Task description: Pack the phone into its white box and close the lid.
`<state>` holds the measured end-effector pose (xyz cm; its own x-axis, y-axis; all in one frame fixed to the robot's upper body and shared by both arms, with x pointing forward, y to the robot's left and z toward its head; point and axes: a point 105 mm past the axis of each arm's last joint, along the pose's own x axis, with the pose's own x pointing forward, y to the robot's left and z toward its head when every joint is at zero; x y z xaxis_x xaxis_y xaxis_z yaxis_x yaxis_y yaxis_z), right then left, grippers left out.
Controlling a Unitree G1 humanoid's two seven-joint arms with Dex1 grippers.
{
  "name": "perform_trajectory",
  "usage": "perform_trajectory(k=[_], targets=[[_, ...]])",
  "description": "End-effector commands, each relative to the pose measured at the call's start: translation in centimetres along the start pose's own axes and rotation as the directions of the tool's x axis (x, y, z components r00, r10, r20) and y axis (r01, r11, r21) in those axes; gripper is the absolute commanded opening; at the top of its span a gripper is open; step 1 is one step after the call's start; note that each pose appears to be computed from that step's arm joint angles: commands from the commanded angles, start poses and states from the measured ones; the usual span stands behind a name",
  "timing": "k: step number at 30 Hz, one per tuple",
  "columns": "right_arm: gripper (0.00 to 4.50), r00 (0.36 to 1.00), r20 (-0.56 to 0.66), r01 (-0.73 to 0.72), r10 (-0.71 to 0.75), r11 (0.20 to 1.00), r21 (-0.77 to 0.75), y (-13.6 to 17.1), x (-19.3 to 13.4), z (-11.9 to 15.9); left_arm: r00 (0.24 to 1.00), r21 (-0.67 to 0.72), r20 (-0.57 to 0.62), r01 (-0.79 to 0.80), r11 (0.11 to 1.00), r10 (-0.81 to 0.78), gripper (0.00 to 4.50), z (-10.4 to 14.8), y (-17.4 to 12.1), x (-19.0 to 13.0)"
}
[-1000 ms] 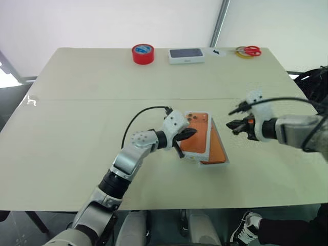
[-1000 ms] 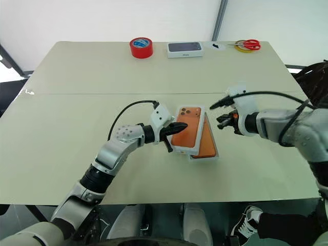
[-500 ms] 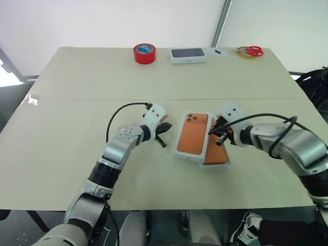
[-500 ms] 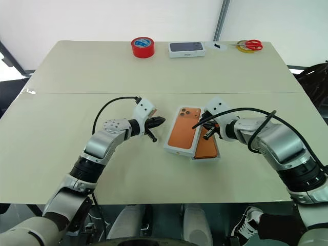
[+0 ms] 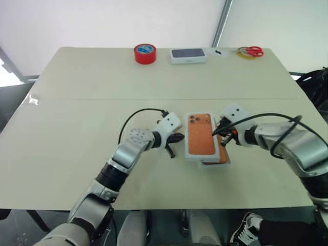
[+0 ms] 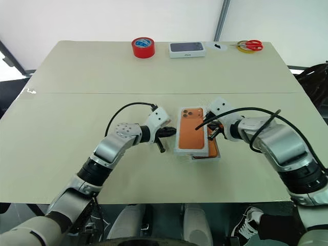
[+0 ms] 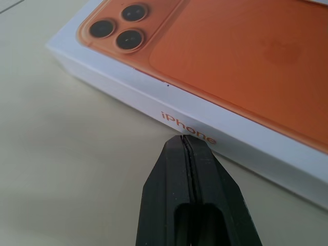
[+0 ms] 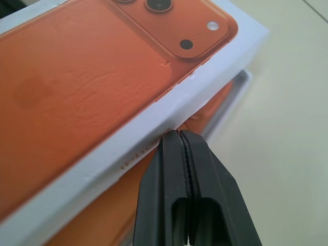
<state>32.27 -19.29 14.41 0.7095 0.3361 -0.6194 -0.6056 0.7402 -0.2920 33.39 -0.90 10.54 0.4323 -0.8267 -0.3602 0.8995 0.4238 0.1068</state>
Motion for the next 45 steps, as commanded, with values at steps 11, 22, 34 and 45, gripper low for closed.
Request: perform_trajectory(k=[11,22,34,45], targets=[[0.02,1.0,-0.002,0.016,-0.016,1.0,-0.002,-0.3,-1.4,-0.7,0.99,0.09,0.063,0.117,0.989,-0.123,0.0,2.7,-3.2,1.3],[0.02,0.998,-0.032,0.062,-0.063,0.998,-0.021,-1.3,-2.2,-1.7,0.995,0.066,0.066,0.069,0.995,-0.073,0.0,2.5,-2.0,0.9],[0.02,0.994,0.017,-0.104,0.105,0.994,-0.026,1.7,-5.6,-1.6,0.989,-0.023,0.146,0.016,1.0,-0.012,0.0,5.3,-0.6,3.0],[0.02,0.998,-0.027,-0.05,0.053,0.995,0.084,3.0,-3.2,-4.3,0.997,-0.039,0.075,-0.035,0.999,0.038,0.0,3.5,0.7,4.1]])
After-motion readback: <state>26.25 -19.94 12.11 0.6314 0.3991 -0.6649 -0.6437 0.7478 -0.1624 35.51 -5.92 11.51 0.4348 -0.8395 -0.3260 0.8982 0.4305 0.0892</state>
